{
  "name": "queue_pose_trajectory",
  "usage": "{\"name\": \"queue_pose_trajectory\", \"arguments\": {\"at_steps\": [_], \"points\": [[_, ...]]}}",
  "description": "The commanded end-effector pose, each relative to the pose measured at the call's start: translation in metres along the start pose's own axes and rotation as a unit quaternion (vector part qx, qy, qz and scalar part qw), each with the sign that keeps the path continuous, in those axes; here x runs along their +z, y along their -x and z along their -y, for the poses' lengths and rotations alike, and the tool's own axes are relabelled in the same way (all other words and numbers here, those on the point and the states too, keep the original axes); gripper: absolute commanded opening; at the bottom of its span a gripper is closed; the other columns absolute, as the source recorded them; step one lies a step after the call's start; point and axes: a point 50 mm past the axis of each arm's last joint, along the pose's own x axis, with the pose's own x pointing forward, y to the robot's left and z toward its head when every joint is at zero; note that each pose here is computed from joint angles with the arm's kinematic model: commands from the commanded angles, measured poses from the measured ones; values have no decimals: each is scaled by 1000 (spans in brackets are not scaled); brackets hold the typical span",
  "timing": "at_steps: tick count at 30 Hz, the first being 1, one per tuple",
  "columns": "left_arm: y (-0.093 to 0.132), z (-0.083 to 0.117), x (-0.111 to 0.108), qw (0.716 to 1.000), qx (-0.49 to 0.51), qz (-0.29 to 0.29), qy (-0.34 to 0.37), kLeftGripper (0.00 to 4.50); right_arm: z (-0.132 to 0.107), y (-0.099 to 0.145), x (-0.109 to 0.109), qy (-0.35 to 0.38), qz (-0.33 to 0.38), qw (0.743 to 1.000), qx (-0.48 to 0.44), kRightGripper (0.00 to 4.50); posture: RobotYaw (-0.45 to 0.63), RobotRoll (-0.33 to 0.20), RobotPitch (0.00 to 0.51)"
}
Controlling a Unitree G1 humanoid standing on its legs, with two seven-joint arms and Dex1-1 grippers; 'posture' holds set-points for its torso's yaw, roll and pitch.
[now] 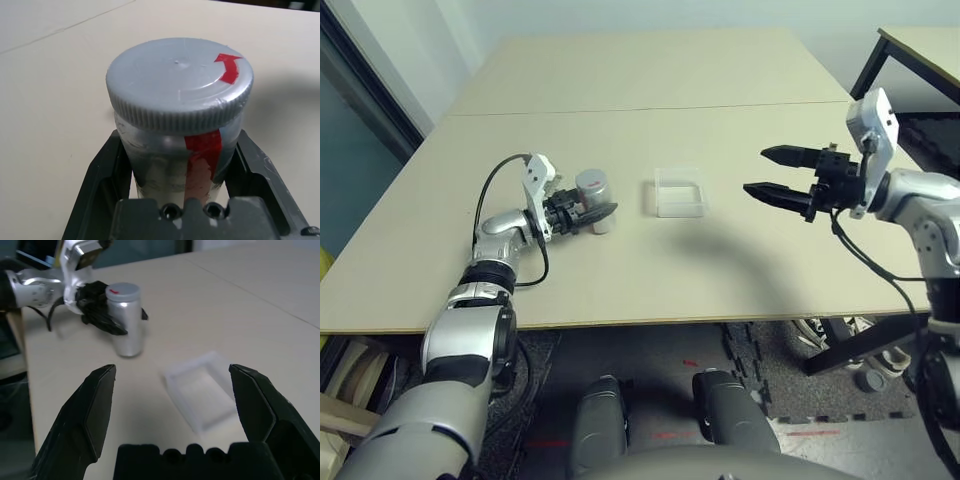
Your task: Pour the medicine from the bottle into the box.
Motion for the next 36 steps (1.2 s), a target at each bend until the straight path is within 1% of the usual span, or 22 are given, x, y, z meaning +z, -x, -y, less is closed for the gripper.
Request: {"name": "queue_pose_trajectory", "arguments": {"at_steps": [1, 6, 11, 14, 23, 33, 36], "points": [[-2, 4, 11, 998, -56, -14, -15, 2749, -7, -29, 5, -6, 1, 999, 52, 4500, -134, 0, 62], [-5, 10, 16, 994, -99, -34, -27, 2749, -18, -75, 6, -11, -5, 995, 100, 4500, -97, 0, 68], [-11, 15, 25, 991, -123, -29, -37, 2749, -23, -103, 8, -4, -8, 993, 118, 4500, -77, 0, 73], [-15, 17, 28, 990, -130, -27, -40, 2749, -27, -114, 8, 0, -12, 991, 131, 4500, -68, 0, 77], [-22, 20, 33, 989, -140, -19, -44, 2749, -34, -133, 4, 9, -15, 989, 148, 4500, -70, 0, 71], [-27, 21, 33, 988, -146, -14, -43, 2749, -36, -141, 8, 1, 2, 989, 147, 4500, -75, 0, 67], [-28, 22, 32, 988, -149, -13, -40, 2749, -36, -142, 8, -1, 10, 989, 145, 3956, -73, 0, 69]]}}
